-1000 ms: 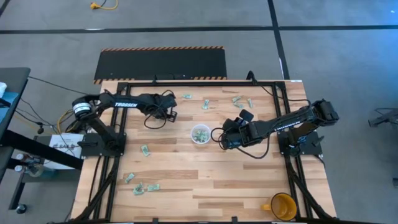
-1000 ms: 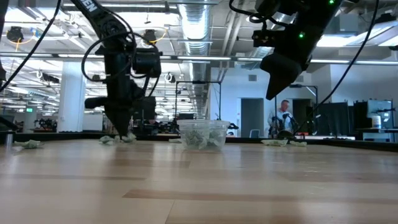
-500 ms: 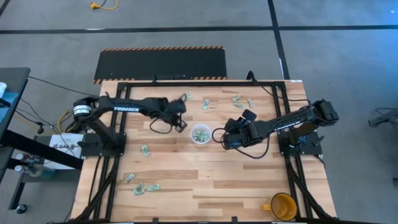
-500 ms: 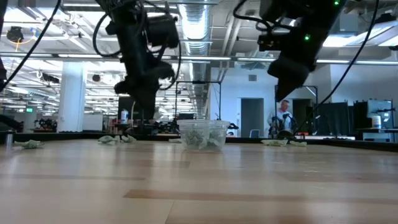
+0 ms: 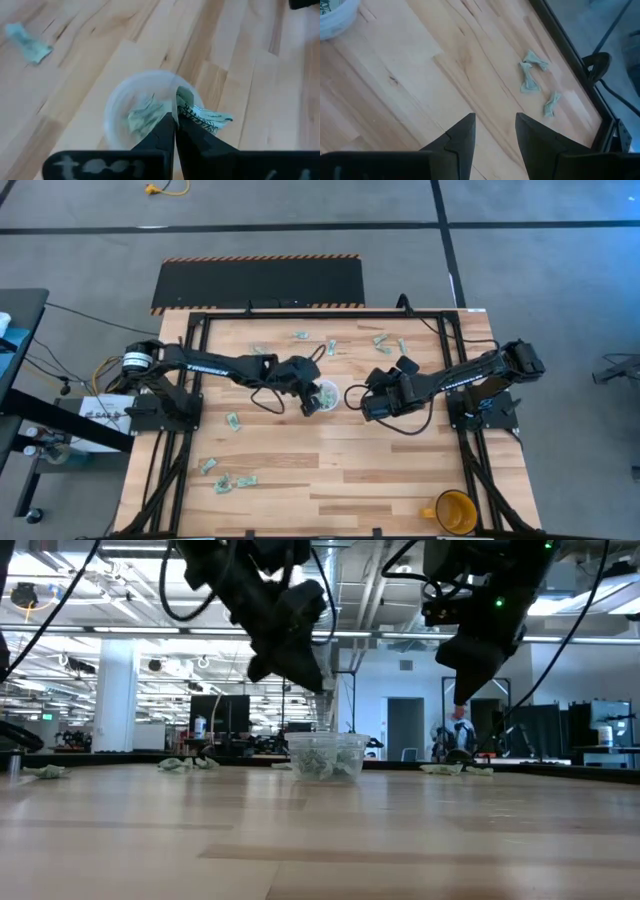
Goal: Pick and place Stevia / Truvia into bins
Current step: Put the green stevia packet into the transparent container
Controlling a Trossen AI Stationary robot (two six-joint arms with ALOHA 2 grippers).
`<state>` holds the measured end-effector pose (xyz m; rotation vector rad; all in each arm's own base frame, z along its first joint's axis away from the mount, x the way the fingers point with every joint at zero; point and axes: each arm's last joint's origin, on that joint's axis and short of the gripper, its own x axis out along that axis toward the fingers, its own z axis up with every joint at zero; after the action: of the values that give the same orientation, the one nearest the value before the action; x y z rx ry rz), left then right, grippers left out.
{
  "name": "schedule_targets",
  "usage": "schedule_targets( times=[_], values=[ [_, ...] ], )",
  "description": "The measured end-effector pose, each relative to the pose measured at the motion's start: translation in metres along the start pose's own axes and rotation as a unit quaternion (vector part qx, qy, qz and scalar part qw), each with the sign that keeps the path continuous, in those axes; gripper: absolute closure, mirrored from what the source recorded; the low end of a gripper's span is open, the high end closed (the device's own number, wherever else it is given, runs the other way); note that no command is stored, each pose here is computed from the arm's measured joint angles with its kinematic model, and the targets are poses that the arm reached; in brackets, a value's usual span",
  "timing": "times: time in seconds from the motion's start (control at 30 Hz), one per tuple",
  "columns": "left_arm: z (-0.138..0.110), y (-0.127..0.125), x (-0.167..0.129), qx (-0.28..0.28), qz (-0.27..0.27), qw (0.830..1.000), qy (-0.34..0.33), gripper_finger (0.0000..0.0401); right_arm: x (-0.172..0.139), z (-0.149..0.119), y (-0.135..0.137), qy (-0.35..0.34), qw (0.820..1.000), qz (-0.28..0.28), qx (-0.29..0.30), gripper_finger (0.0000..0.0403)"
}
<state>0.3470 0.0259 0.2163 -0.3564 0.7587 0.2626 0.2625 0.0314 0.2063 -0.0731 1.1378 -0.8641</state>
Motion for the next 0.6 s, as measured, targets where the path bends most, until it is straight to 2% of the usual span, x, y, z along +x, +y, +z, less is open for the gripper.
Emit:
schedule_targets(
  times=[0.23,0.47,0.6],
  values=[
    [-0.007,0.003,0.017,0.026,0.007,0.999,0.023,0.0401,0.000,0.000,0.000,-0.001,1.000,0.001,0.002,0.0269],
    [-0.006,0.004,0.017,0.029,0.008,0.999,0.022,0.0401,0.000,0.001,0.000,-0.002,1.000,0.002,0.003,0.0269],
    [-0.005,0.009,0.017,0.027,0.014,0.999,0.025,0.0384,0.000,0.001,0.001,-0.002,1.000,0.003,0.003,0.0269]
  ],
)
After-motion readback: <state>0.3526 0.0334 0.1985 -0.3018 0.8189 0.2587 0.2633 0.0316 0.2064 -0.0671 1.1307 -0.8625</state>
